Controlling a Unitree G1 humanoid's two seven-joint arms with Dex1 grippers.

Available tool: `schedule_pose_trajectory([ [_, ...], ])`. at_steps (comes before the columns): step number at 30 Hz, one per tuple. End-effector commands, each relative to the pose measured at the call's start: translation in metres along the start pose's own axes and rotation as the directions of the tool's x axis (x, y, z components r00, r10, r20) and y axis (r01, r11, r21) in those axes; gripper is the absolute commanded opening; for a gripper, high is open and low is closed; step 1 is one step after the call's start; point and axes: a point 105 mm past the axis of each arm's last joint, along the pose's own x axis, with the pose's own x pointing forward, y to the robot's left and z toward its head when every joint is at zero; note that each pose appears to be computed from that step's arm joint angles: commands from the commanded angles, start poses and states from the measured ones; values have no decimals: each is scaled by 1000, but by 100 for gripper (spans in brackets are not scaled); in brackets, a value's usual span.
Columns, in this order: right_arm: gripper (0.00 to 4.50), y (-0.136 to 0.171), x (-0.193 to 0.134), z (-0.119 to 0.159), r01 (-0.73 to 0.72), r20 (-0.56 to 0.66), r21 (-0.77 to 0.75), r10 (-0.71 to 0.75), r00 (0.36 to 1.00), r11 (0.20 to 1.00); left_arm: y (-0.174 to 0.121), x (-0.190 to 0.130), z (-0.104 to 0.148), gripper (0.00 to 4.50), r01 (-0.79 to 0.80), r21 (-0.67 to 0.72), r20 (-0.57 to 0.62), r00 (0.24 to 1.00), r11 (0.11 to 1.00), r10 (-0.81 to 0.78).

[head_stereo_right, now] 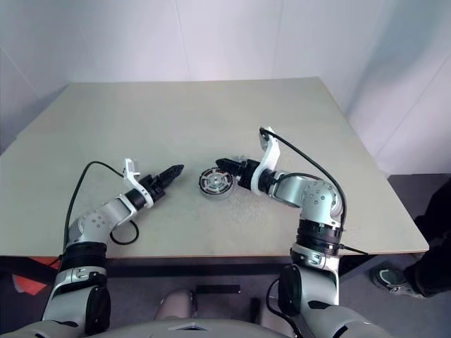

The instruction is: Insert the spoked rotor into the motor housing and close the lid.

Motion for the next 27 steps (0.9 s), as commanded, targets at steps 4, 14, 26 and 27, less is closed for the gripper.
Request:
schedule_pose_trajectory([
  [4,323,-26,-22,28,106,114,-3,-105,988,994,-3,-1,4,450,6,12,17,1000,1000,-6],
  [14,448,-40,-33,29,129,140,82,-139,980,988,-3,2,3,450,12,12,4,1000,1000,-12],
  [26,448,-64,-20,2,190,65,164,-203,977,968,-3,1,7,450,9,26,4,1000,1000,-9],
  [27,448,-64,-19,2,187,67,172,-201,977,967,-3,1,8,450,9,27,5,1000,1000,-9],
])
